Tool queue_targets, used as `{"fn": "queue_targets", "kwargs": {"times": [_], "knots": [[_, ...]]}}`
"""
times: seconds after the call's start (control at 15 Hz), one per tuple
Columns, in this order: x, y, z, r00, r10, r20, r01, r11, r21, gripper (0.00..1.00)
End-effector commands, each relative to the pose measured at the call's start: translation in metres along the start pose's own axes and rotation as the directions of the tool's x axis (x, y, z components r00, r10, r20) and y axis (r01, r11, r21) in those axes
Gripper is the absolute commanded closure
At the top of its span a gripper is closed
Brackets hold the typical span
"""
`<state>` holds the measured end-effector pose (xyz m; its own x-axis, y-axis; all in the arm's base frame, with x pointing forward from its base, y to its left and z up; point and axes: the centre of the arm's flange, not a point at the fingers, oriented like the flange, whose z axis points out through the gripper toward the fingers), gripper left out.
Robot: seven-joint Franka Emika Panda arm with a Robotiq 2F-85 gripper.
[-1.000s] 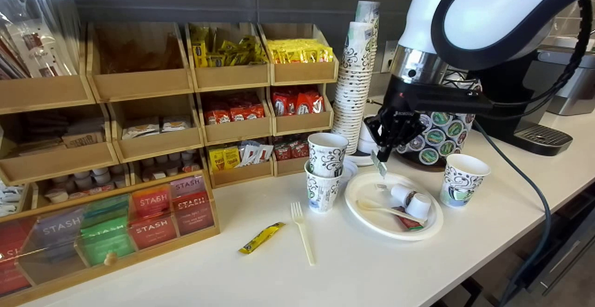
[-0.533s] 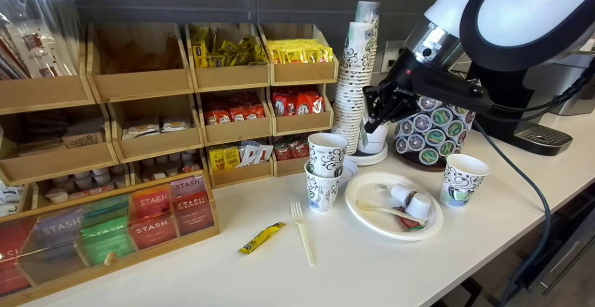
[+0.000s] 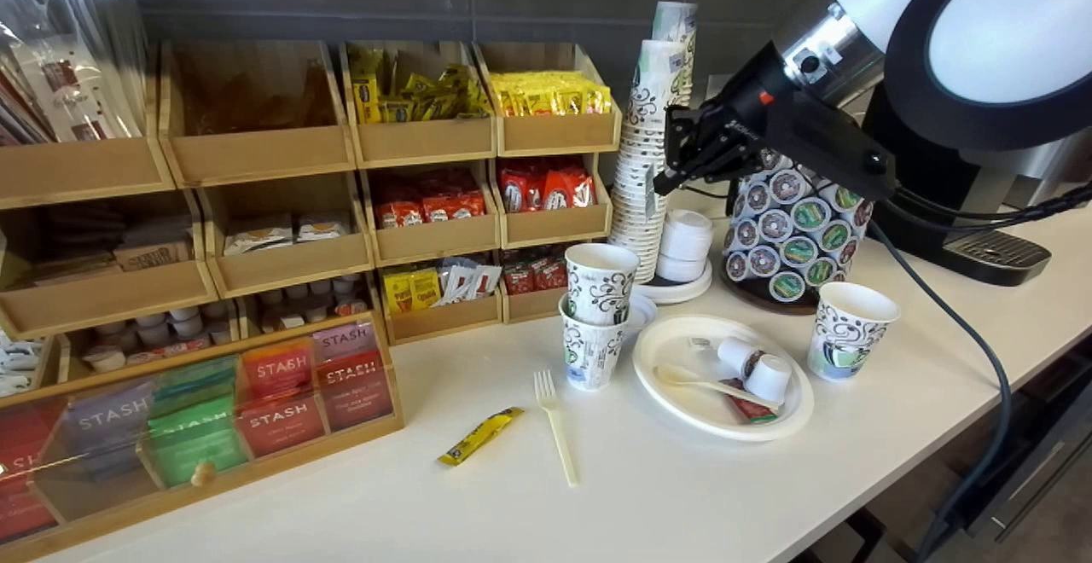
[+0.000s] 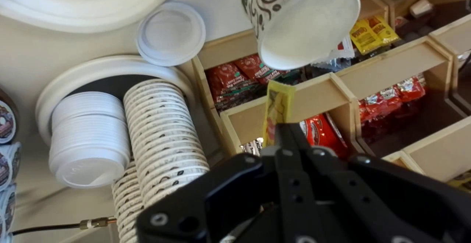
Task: Move the yellow packet to the brown holder
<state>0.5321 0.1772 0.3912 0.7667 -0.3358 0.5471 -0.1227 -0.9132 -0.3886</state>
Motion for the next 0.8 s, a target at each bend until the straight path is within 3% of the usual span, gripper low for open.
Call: {"fn": "queue_targets", "kwargs": {"times": [0.0,0.73], "knots": [[-0.004,-0.001,-0.016,0.999,-0.02,-0.05,0.022,0.999,0.035,1.0],[0.028,-0.035,-0.039,0.991,-0.03,-0.127,0.041,0.996,0.085,1.0]]}}
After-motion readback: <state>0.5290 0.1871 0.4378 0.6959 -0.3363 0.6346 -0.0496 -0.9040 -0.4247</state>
